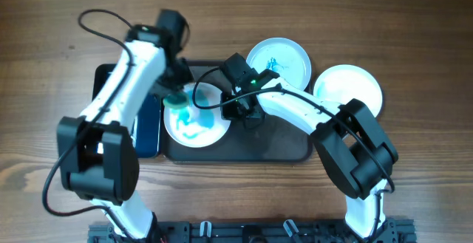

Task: Clean dirty plates on tray and stack at the side
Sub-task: 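Scrub the bottom-right plate with the sponge in the left gripper, then carry the plate right with the right gripper and stack it on the first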

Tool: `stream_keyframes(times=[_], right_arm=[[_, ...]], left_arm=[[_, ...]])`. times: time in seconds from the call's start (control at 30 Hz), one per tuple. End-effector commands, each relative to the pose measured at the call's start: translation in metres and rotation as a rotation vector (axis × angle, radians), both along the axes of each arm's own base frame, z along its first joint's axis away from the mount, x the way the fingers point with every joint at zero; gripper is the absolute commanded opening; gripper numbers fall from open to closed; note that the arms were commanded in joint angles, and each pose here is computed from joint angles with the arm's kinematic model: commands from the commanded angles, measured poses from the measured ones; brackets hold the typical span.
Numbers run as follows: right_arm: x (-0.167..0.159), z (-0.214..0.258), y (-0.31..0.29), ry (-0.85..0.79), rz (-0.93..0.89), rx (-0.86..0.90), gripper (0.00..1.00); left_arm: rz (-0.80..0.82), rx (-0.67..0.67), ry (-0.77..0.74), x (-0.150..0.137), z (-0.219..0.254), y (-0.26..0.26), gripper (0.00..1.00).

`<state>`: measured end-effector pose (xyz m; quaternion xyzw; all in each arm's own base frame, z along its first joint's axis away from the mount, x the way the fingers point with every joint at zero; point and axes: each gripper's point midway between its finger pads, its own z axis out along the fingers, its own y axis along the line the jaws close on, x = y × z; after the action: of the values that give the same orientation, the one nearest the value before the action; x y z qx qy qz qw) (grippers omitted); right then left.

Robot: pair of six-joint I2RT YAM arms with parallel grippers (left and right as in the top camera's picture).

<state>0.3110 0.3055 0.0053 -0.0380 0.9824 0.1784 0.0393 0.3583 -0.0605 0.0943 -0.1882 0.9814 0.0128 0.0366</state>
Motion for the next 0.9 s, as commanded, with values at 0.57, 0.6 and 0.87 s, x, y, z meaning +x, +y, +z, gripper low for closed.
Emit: stream_keyframes(times=[0.57,0.6,0.87], right_arm=[[0.014,0.189,-0.079,-0.919,0.050,-0.816,0.04],[0.012,0.198,-0.074,-0.970,0.065,-0.850,0.04],[-0.017,0.268,-0.038,-1.303,0.067,-1.055,0.04]], left_arm=[[0.161,-0.080,-0.131,0.018,0.047,0.076,0.04],[0.161,-0.080,-0.131,0.018,0.047,0.076,0.04],[0.161,-0.080,-0.137,0.019,0.047,0.076,0.04]])
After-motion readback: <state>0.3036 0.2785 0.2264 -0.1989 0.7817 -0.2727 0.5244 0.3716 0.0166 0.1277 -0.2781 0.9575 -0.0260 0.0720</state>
